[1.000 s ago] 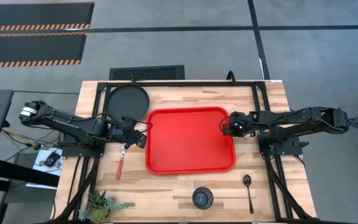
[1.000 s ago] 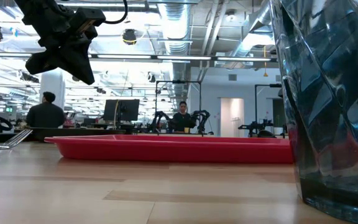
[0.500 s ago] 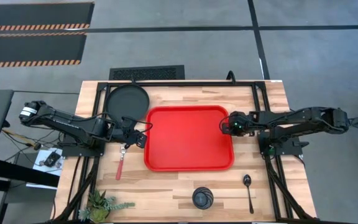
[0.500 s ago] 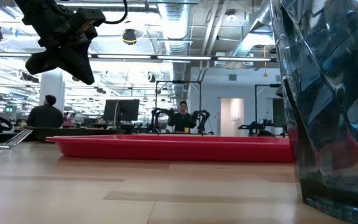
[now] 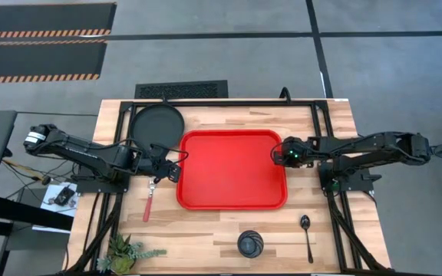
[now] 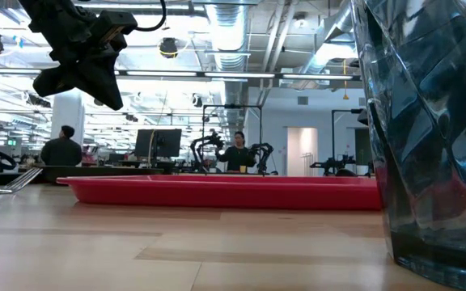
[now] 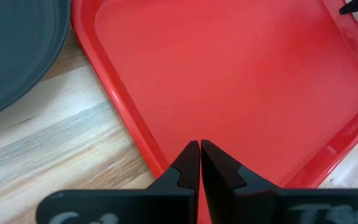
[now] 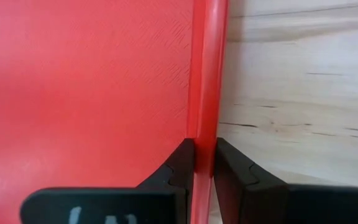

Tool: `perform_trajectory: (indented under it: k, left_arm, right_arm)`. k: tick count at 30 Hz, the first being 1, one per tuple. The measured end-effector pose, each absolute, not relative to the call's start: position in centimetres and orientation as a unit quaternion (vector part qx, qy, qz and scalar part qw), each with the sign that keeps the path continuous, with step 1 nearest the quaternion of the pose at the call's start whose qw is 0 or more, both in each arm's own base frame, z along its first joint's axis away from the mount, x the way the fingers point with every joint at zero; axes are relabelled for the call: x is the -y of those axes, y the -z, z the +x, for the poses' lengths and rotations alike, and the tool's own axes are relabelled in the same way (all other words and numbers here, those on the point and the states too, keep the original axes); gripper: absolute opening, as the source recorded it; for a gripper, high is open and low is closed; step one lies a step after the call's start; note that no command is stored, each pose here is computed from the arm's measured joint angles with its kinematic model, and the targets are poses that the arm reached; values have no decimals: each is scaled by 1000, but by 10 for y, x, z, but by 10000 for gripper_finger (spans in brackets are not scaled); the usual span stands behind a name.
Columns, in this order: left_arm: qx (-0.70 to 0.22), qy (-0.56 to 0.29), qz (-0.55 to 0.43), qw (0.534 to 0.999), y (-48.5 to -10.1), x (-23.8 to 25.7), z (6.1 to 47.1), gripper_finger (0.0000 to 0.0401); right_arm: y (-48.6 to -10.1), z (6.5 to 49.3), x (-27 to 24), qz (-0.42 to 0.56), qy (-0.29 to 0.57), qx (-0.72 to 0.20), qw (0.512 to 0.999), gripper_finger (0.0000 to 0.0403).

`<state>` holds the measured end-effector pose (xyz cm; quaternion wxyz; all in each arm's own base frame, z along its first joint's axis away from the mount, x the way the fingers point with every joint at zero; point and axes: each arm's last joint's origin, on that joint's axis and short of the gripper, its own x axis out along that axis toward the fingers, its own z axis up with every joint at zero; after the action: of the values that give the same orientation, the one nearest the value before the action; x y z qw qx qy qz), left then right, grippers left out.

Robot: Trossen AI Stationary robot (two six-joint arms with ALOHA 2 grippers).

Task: Pick and place plate/cup/fork/spoon on tray
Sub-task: Move the orange tray to the center of the table, then put the black spoon on the orange tray

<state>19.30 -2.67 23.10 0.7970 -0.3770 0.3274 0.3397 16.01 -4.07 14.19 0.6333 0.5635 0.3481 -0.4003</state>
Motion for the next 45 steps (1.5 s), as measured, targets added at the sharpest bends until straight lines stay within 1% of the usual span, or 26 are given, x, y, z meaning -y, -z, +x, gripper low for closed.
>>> perform_trajectory:
  k: [3, 6, 10, 18, 20, 23, 26, 28, 30, 34, 35, 36, 39, 42, 45]
  left_arm:
    - [-325, -342, -375, 798, -231, 26, 193, 0]
    - [-325, -342, -375, 798, -231, 26, 193, 0]
    - [-325, -342, -375, 798, -231, 26, 193, 0]
    - [-330, -335, -361, 806, -231, 26, 194, 0]
    - [-327, -325, -357, 812, -232, 27, 195, 0]
    - [-326, -311, -352, 820, -234, 27, 197, 0]
    - [-326, -305, -349, 824, -234, 28, 198, 0]
    - [-332, -291, -348, 827, -235, 28, 199, 0]
    - [-338, -271, -349, 831, -234, 30, 200, 0]
    - [-321, -216, -380, 840, -224, 33, 202, 0]
    - [-314, -208, -392, 840, -221, 34, 202, 0]
    - [-307, -205, -402, 838, -217, 35, 201, 0]
    - [-319, -219, -419, 822, -208, 37, 194, 0]
    - [-347, -245, -421, 802, -205, 39, 187, 0]
    - [-365, -273, -433, 778, -201, 40, 181, 0]
  right_arm:
    - [-142, 160, 41, 563, 399, -348, 634, 63]
    - [-142, 160, 41, 564, 398, -349, 634, 71]
    - [-142, 160, 41, 563, 397, -351, 635, 98]
    - [-144, 161, 41, 536, 381, -365, 659, 164]
    - [-147, 162, 42, 522, 374, -373, 670, 174]
    - [-160, 167, 43, 496, 360, -387, 689, 179]
    - [-176, 171, 44, 462, 345, -410, 707, 169]
    - [-188, 174, 44, 434, 326, -426, 724, 150]
    - [-198, 177, 41, 408, 294, -434, 748, 119]
    - [-206, 179, 31, 373, 228, -424, 793, 32]
    - [-206, 179, 28, 368, 217, -417, 802, 17]
    - [-205, 179, 26, 362, 204, -408, 813, 12]
    - [-201, 181, 19, 363, 169, -355, 845, 19]
    - [-194, 180, 15, 374, 145, -311, 862, 15]
    - [-186, 177, 12, 380, 139, -289, 867, 6]
